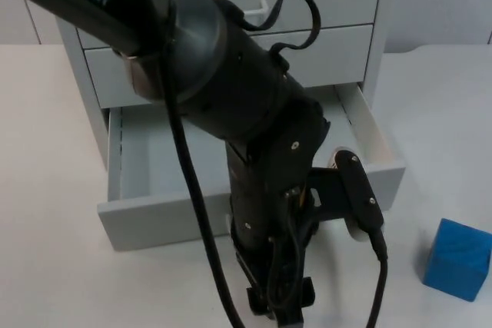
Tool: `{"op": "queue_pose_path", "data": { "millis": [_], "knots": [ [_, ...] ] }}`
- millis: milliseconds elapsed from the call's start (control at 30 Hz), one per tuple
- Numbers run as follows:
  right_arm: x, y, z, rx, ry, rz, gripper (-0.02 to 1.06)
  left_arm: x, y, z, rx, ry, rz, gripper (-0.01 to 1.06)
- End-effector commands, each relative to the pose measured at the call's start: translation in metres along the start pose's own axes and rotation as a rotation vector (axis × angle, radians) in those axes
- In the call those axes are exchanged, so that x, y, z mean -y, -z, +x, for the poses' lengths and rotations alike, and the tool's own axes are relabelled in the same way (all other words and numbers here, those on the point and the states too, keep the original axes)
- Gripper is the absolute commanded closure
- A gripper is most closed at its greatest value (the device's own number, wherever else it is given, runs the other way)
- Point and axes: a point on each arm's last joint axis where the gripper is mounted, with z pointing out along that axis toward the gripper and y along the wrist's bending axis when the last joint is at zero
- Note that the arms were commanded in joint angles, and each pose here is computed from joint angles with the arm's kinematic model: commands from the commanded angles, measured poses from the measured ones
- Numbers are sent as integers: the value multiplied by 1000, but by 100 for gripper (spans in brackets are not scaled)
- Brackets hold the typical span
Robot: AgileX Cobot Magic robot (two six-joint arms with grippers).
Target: Open the drawer with the left hand, place the block into the drawer with the right hand, then close the drawer with the left hand.
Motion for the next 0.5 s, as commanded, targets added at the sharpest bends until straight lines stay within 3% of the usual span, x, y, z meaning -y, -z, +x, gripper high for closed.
{"op": "queue_pose_path", "data": {
  "millis": [0,467],
  "knots": [
    [1,1,-1,1,-10,2,-1,1,7,0,9,2,2,29],
    [1,1,-1,-1,-10,2,-1,-4,35,-2,58,-9,-43,29]
  ]
}}
